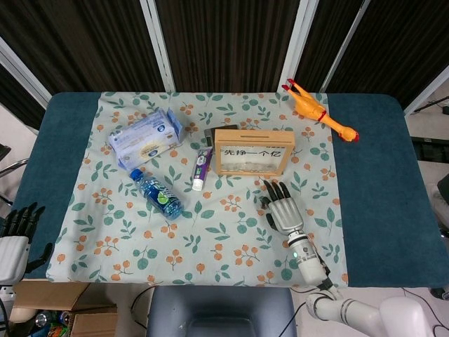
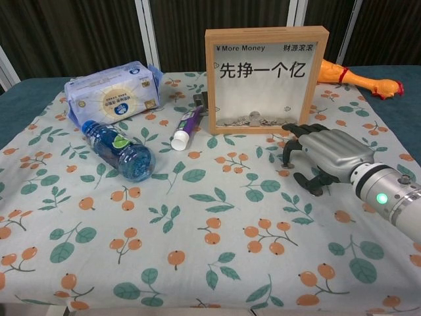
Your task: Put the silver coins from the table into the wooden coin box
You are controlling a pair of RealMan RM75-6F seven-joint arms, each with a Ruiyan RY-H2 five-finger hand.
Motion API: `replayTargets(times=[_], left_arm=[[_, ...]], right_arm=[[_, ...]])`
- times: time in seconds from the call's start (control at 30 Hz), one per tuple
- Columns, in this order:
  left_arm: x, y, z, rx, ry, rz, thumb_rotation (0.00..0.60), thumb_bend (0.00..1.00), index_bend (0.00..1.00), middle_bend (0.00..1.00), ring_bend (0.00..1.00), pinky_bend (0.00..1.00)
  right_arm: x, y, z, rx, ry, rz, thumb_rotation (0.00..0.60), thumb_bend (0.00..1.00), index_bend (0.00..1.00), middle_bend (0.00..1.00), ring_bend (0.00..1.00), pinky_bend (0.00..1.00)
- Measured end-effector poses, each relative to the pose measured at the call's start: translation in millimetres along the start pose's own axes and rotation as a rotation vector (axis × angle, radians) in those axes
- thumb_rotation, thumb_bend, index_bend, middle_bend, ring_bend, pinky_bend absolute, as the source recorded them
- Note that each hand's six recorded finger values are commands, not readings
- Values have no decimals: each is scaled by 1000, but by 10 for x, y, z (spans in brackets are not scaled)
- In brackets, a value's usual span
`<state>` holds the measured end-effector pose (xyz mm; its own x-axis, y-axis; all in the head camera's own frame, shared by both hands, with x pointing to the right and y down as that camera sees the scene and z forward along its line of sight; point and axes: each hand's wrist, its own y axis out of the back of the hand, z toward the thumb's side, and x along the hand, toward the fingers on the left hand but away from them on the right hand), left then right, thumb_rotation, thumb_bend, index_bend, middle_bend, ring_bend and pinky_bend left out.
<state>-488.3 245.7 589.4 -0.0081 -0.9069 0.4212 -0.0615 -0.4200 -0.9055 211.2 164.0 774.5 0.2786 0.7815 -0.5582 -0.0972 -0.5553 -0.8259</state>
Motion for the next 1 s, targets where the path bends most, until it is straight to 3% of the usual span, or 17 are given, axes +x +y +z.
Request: replayTargets(times=[0.57, 1.0], left_arm=[[18, -52, 0, -6, -7, -12, 600, 375, 0, 0, 0, 0], [20, -56, 6, -14, -14, -8, 600, 374, 0, 0, 0, 0]], right_arm=[[-13, 18, -35, 18, -10, -47, 600, 525, 670, 64, 0, 0], [-21, 63, -47, 11, -4, -84, 600, 524, 611, 78, 0, 0]])
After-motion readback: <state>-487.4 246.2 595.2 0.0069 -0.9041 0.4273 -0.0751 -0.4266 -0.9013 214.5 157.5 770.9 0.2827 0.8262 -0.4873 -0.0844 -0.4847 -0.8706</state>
